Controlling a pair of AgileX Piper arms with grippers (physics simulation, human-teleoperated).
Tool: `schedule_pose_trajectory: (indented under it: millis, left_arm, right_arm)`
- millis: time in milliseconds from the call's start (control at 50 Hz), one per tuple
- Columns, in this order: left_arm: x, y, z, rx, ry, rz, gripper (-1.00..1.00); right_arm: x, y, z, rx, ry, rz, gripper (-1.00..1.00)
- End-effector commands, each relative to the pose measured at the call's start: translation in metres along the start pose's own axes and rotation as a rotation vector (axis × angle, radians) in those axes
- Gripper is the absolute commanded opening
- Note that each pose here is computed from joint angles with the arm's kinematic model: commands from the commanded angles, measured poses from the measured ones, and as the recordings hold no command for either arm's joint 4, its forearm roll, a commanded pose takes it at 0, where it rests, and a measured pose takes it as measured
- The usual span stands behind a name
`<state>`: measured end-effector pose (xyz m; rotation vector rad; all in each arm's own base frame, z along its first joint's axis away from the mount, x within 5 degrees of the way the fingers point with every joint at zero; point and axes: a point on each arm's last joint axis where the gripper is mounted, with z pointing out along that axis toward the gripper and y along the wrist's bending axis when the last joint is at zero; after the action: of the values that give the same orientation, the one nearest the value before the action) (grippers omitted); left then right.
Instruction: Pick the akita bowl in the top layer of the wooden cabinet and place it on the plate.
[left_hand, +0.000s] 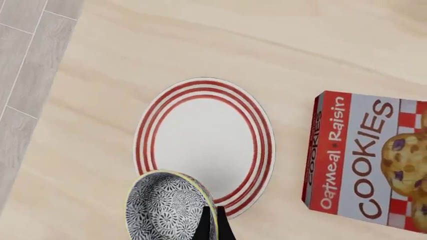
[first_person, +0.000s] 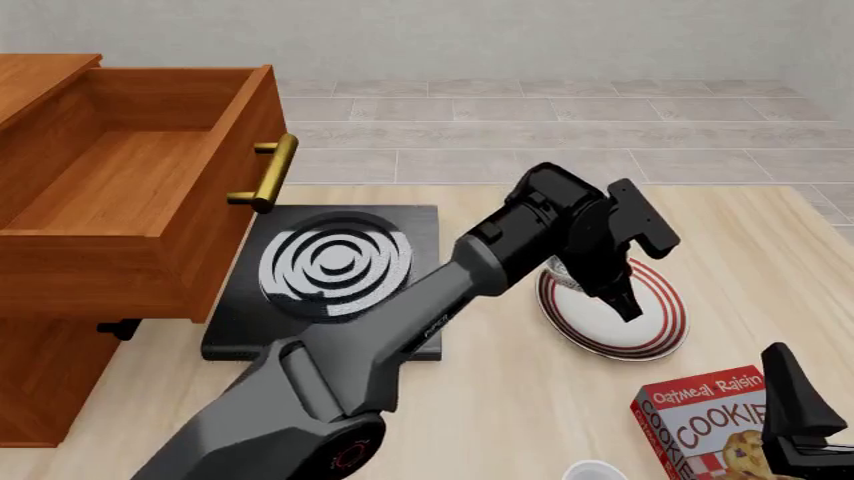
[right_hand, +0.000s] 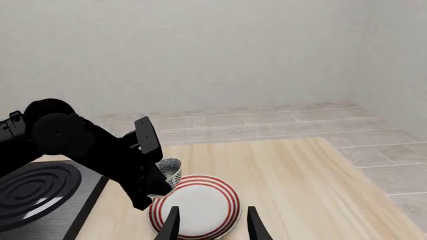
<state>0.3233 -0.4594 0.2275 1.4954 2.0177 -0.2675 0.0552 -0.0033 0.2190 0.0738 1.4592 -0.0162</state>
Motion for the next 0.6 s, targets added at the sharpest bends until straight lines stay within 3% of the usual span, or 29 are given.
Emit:
schedule_pose_trajectory:
  millis: [20,600]
  left_arm:
    - [-0.005,-0.010,0.001,0.004,-0.024,-0.010,-1.00]
    - [-0.012,-0.029,0.008,0.016,-0.075,-0.105,-1.00]
  right_arm:
    - [0.000,0.000,0.000,0.002,0.001,0.004,1.00]
    - [0.000,0.000,0.000,0.002,0.003,0.008,1.00]
